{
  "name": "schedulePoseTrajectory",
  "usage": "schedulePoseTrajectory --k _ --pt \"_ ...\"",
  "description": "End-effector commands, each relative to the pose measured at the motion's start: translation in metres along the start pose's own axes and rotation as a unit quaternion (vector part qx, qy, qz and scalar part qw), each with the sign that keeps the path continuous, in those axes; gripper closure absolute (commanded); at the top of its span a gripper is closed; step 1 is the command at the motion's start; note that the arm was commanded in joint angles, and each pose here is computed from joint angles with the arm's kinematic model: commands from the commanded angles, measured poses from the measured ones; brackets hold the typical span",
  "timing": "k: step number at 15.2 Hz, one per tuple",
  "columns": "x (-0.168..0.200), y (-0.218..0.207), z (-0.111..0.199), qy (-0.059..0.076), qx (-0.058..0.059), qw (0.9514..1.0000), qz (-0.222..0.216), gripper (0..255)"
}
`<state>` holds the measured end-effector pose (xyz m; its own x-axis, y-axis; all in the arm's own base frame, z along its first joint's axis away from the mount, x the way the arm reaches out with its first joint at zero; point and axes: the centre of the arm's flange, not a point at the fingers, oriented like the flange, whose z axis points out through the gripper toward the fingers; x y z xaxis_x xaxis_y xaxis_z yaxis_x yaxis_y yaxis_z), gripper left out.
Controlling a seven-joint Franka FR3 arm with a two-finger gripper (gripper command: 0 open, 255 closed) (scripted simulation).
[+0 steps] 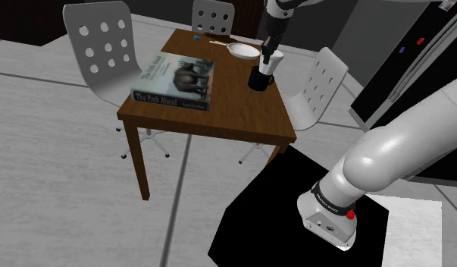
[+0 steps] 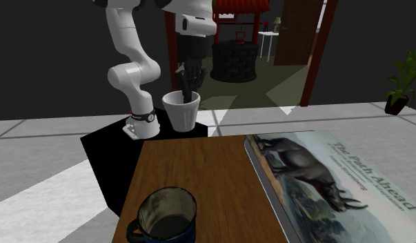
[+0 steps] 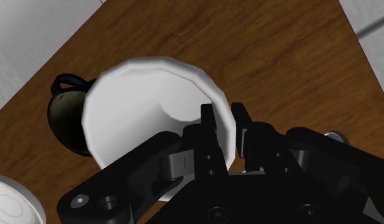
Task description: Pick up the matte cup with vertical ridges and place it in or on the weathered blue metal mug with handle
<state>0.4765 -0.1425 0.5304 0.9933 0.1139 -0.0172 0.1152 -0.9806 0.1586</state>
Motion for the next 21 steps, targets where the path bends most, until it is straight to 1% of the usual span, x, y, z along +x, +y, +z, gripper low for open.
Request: schedulePoseTrajectory --k 1,13,14,21 --pt "0.01 0.029 0.001 0.0 -0.001 1.0 0.0 255" --pt "0.065 0.178 0.007 0.0 -0.001 1.0 0.0 255" --pt "0.072 0.196 0.008 0.0 -0.001 1.0 0.0 255" --pt "0.072 0.19 0.044 0.0 -0.001 1.0 0.0 255"
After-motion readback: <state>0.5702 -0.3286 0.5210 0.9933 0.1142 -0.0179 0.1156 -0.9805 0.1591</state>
